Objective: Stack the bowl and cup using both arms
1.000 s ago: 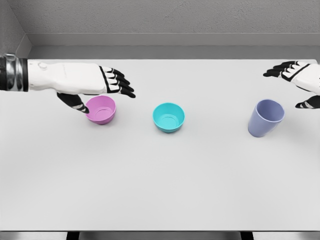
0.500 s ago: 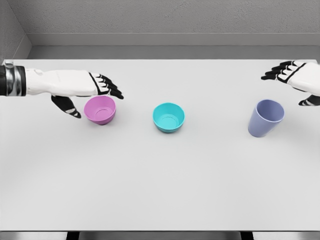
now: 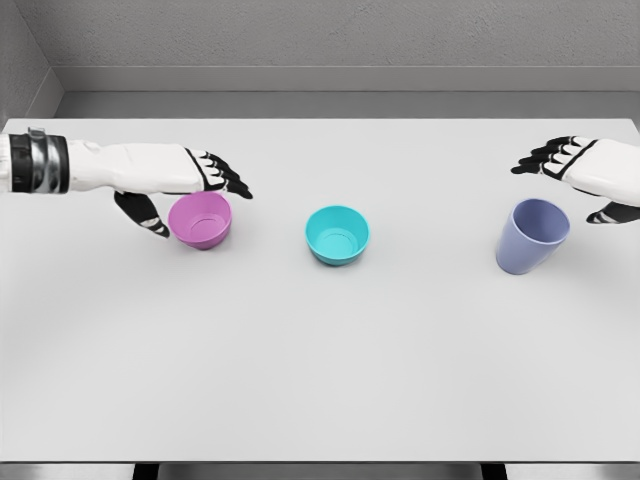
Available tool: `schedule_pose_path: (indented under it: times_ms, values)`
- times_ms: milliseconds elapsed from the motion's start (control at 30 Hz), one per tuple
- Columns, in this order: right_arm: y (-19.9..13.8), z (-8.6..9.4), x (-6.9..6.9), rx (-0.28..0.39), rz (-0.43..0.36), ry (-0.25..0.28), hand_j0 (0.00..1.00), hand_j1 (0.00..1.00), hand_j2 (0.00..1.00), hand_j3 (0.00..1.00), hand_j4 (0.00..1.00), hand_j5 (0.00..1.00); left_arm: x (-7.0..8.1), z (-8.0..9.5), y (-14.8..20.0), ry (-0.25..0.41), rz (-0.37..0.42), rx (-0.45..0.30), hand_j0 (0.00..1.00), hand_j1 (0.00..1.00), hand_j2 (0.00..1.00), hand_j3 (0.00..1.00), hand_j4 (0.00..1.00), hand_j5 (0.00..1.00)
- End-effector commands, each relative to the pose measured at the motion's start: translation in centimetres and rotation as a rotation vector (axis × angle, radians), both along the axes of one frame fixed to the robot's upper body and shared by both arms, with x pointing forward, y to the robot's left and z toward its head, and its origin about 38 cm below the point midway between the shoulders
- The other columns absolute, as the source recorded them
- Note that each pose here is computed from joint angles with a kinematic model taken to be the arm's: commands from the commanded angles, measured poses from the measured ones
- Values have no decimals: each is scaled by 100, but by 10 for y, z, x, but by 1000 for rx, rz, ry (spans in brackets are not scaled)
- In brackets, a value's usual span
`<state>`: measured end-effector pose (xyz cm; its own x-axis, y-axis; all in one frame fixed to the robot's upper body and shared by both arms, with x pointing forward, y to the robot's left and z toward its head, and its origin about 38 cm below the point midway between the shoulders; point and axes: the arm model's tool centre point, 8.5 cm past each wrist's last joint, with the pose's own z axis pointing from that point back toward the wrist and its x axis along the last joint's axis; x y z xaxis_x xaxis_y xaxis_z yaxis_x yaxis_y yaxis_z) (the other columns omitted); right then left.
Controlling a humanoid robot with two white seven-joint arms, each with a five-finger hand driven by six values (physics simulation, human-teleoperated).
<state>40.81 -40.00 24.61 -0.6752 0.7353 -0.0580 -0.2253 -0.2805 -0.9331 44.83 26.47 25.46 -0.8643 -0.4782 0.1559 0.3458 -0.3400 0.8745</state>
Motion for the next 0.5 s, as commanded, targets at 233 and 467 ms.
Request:
schedule_pose_path:
  times_ms: [233,467]
  values:
    - [10,-9,1,15,18,17,100,100,100,100,100,100,4,4,0,-6,10,-10,100,100,100,100,100,100]
    - [18,-2,8,-39,54,17,100,100,100,100,100,100,6,-5,4,10,27,2,100,100,100,100,100,100]
